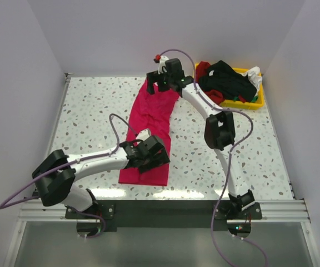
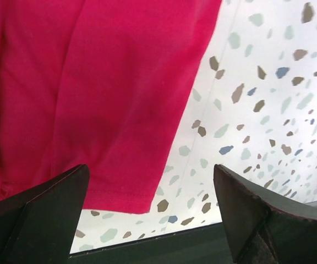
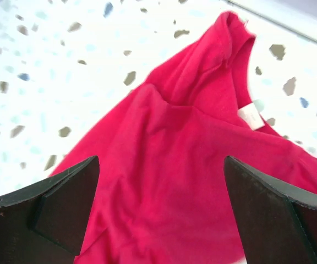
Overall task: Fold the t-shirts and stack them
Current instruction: Fold the tshirt
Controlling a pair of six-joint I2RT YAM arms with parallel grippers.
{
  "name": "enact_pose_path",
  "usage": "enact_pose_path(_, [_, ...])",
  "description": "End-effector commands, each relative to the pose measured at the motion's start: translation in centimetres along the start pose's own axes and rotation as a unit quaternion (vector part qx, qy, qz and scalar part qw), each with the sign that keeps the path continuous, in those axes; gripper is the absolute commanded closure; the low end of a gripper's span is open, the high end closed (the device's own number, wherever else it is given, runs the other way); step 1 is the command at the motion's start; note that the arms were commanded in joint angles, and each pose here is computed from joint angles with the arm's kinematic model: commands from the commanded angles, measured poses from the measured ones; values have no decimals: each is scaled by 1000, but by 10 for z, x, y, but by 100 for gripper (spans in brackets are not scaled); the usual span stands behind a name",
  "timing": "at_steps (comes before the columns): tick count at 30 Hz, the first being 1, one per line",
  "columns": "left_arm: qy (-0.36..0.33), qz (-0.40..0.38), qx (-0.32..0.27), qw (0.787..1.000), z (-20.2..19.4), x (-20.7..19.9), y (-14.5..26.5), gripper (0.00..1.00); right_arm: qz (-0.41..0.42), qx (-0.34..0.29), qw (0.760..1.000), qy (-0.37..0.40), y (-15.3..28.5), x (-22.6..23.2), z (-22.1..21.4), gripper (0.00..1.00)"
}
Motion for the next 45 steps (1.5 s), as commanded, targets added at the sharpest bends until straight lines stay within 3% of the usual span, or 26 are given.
enact_pose_path(1, [-41,-26,-51,997,23,-12,36,0,-4,-88,996,11,107,18,110,1])
enact_pose_path(2, [-40,-23,-75,996,33,-8,46,0,-13,-43,999,-27,113,19,87,1])
enact_pose_path(4, [-52,28,-93,994,42,22,55,0,-40,-35,996,-67,155,24,88,1])
enact_pose_path(5, [-48,52,-115,991,51,36,59,0,-58,24,993,-104,151,23,37,1])
enact_pose_path(6, [-40,78,-125,988,59,57,69,0,-69,39,989,-125,159,26,19,1])
enact_pose_path(7, [-34,104,-129,986,62,79,67,0,-69,15,988,-134,191,33,27,1])
enact_pose_path(8, [-30,117,-128,984,64,92,67,0,-71,60,982,-165,187,43,-24,1])
enact_pose_path(10, [-11,143,-119,982,74,129,64,0,-85,56,979,-179,218,57,-40,1])
enact_pose_path(11, [-3,146,-106,984,72,138,61,0,-80,103,974,-184,222,78,-80,1])
enact_pose_path(13, [12,156,-102,982,72,158,59,0,-54,133,977,-158,233,117,-103,1])
enact_pose_path(17, [13,145,-66,987,57,167,51,0,-29,209,962,-173,254,175,-169,2])
enact_pose_path(22, [25,154,-47,987,47,180,42,3,20,232,949,-214,257,226,-212,2])
enact_pose_path(27, [32,171,-64,983,54,184,38,23,23,255,943,-213,261,242,-231,4])
enact_pose_path(30, [30,166,-67,983,57,179,35,32,32,271,939,-210,262,251,-240,14])
enact_pose_path(34, [25,158,-57,986,55,175,29,38,44,298,933,-198,262,268,-259,20])
enact_pose_path(35, [26,161,-56,985,55,176,28,45,36,307,930,-197,262,269,-264,22])
enact_pose_path(41, [23,133,-41,990,51,166,19,69,9,316,930,-189,250,266,-277,42])
enact_pose_path(42, [20,133,-35,990,48,168,17,71,3,316,930,-188,250,264,-279,51])
enact_pose_path(43, [20,130,-30,991,46,168,16,81,3,316,930,-188,249,264,-279,55])
enact_pose_path(45, [16,123,-17,992,42,169,14,90,7,312,931,-191,251,265,-280,73])
Point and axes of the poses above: each gripper's point midway between its finger pads, its own y axis back along the fingers, its own x axis along the line the jaws close on, z = x × y, the point moved 2 cm from there along y, back along the fingers, and after that the axes turned 13 degrees about y, right-handed, at the moved point
